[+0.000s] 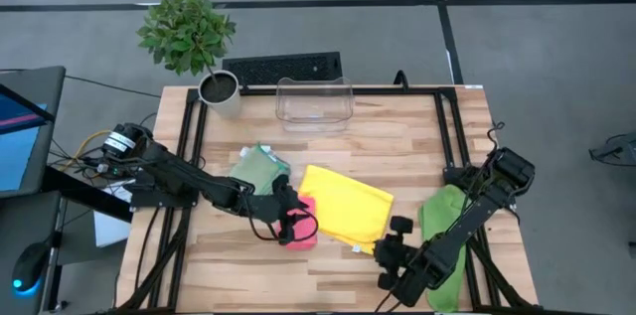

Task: Fold microfiber towels
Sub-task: Stack the folded pink microfiber cloth on top of the folded light green microfiber cloth

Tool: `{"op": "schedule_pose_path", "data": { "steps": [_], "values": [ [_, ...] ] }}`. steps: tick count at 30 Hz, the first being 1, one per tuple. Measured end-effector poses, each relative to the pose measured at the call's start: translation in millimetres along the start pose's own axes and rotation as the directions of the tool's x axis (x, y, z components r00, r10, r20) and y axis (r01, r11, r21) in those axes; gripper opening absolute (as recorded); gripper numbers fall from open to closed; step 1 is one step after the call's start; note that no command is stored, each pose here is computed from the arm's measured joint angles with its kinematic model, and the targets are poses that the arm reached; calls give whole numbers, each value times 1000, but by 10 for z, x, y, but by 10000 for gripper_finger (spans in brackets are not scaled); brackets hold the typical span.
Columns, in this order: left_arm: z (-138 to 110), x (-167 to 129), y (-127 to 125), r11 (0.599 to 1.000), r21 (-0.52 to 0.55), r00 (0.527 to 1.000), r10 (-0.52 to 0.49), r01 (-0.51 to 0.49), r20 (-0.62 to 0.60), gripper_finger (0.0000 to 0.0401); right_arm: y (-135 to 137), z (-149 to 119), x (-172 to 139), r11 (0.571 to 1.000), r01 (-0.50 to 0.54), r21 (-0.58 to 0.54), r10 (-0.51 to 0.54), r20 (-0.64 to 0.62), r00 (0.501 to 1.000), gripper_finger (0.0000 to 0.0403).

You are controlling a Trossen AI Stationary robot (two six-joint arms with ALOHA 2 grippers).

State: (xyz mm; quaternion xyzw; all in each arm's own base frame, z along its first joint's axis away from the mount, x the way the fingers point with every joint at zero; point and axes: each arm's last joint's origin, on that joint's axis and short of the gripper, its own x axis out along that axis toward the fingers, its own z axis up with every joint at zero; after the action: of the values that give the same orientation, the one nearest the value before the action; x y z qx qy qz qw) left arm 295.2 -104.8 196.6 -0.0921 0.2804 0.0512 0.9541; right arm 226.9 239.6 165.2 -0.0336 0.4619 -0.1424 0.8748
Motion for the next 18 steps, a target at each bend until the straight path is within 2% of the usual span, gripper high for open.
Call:
{"op": "schedule_pose_path", "data": {
  "steps": [6,10,13,18],
  "values": [
    [-73,-9,1,1000,-21,998,2,-3,-60,116,1,48,11,998,-11,59,10,11,1000,144],
    [-205,-52,-37,995,-94,987,15,-30,-159,116,-22,254,150,995,-59,79,54,65,996,189],
    [-305,-133,-197,993,-121,980,-34,11,-194,116,-9,513,241,989,-151,1,148,177,973,224],
    [-481,-315,-475,987,-158,979,-56,25,-194,116,-101,928,359,965,-154,-213,224,360,906,244]
  ]
}}
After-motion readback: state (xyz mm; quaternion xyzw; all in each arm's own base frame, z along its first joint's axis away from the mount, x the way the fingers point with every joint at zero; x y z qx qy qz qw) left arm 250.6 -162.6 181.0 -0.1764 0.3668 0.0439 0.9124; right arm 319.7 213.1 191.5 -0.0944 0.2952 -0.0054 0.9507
